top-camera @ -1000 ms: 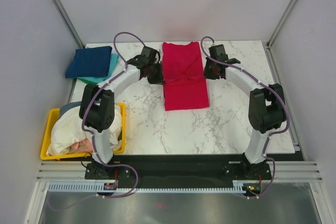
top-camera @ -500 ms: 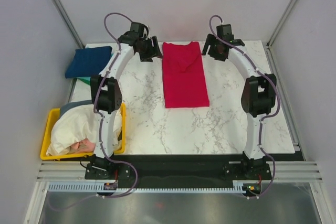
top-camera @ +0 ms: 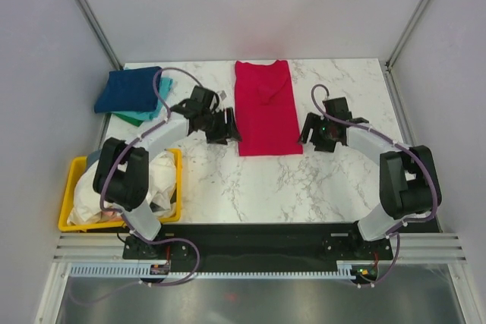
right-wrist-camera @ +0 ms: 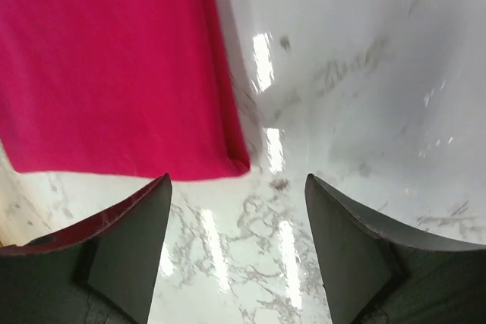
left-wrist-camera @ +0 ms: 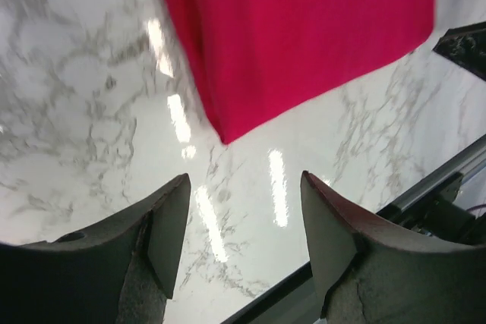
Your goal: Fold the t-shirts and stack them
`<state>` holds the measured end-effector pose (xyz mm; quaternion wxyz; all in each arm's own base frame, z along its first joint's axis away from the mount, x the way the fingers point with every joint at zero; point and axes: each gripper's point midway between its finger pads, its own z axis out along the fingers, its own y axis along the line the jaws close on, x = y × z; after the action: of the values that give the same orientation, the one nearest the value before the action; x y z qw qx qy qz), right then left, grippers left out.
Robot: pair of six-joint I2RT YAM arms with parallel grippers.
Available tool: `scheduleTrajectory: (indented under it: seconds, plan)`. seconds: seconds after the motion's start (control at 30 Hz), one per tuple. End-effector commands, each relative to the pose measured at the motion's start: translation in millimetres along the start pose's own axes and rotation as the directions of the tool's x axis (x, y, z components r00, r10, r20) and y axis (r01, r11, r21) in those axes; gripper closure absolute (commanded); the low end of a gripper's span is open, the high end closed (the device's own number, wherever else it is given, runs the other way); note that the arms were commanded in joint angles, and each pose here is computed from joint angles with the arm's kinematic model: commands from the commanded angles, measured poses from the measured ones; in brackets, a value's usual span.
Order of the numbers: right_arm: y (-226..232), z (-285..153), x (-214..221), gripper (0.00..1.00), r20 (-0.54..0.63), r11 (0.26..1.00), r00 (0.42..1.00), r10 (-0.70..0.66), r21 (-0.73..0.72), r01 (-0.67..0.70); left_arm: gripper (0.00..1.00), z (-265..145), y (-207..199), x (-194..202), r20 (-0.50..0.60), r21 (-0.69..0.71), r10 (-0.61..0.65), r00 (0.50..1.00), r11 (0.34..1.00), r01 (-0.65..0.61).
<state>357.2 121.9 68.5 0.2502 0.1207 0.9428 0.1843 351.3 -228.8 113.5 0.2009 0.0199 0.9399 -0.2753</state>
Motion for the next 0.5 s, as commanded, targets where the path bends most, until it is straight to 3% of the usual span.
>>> scheduleTrajectory:
  seconds: [0.0, 0.3, 0.47]
  plan:
    - [15, -1, 11, 0.22, 0.023, 0.992, 1.000, 0.008, -0.127, -0.005, 0.33, 10, -12, 18, 0.082, 0.157, -0.040, 0.996, 0.987, 0.027]
    - [-1, 28, 33, 0.28, -0.013, 0.992, 1.000, 0.021, -0.122, -0.022, 0.35, 40, 1, 56, 0.056, 0.121, -0.066, 0.996, 0.991, 0.059]
    - [-7, 39, 40, 0.46, -0.041, 0.993, 0.999, 0.031, -0.109, -0.035, 0.37, 50, 5, 59, 0.055, 0.095, -0.074, 0.996, 0.993, 0.068]
